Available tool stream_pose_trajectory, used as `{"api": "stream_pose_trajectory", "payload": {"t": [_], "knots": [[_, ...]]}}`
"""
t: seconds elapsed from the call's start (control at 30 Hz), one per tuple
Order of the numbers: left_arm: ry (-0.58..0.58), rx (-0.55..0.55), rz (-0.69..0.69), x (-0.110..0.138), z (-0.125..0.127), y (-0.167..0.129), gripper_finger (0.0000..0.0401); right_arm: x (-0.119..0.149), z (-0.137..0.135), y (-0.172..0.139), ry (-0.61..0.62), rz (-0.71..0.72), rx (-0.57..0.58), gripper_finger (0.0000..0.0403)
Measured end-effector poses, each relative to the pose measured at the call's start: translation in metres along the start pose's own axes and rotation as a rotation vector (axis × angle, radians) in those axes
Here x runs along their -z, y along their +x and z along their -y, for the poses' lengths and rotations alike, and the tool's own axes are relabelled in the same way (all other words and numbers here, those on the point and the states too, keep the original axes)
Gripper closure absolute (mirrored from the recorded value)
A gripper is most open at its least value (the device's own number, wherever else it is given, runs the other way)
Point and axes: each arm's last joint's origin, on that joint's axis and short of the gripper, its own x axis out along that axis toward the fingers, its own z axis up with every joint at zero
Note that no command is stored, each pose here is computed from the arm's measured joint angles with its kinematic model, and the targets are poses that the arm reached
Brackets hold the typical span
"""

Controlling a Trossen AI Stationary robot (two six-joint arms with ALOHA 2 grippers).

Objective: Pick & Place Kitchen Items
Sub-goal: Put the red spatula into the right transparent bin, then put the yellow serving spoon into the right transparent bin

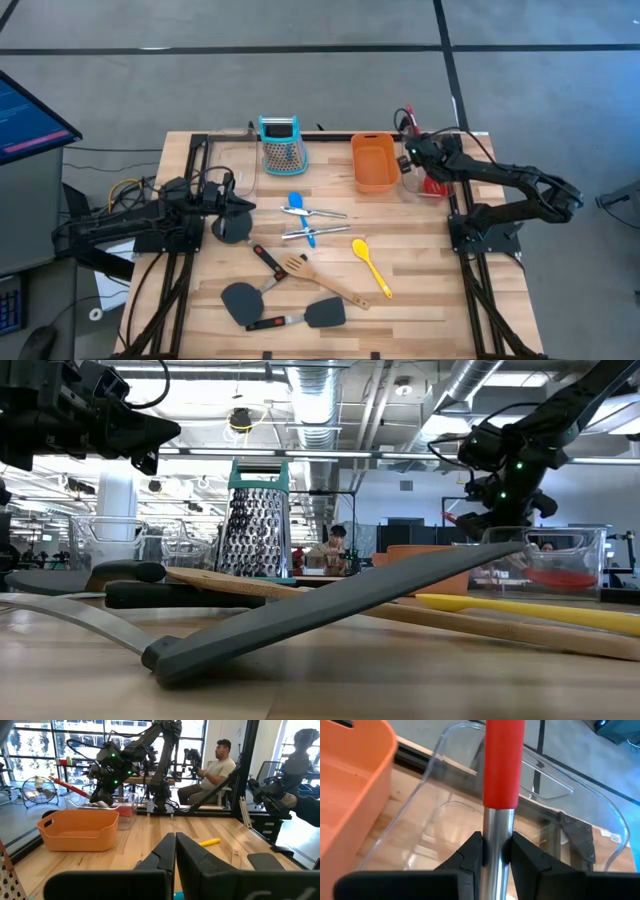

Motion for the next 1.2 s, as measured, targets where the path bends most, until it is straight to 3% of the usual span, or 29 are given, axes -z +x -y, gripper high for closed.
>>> {"api": "stream_pose_trajectory", "payload": {"t": [0.33,0.53,0.9,1.2], "knots": [[0.001,0.000,0.002,0.000,0.000,0.000,0.0398,-0.001,0.001,0.000,0.004,0.000,0.004,0.0207],[0.001,0.000,0.005,0.000,0.000,0.000,0.0398,-0.020,-0.002,-0.011,-0.040,0.023,-0.017,0.0171],[0.002,0.000,0.007,-0.001,0.000,0.000,0.0398,-0.075,-0.013,-0.081,-0.159,-0.022,-0.255,0.0208],[0.002,0.000,0.007,-0.001,0.000,0.000,0.0398,-0.076,-0.029,-0.142,-0.256,-0.118,-0.540,0.0297]]}}
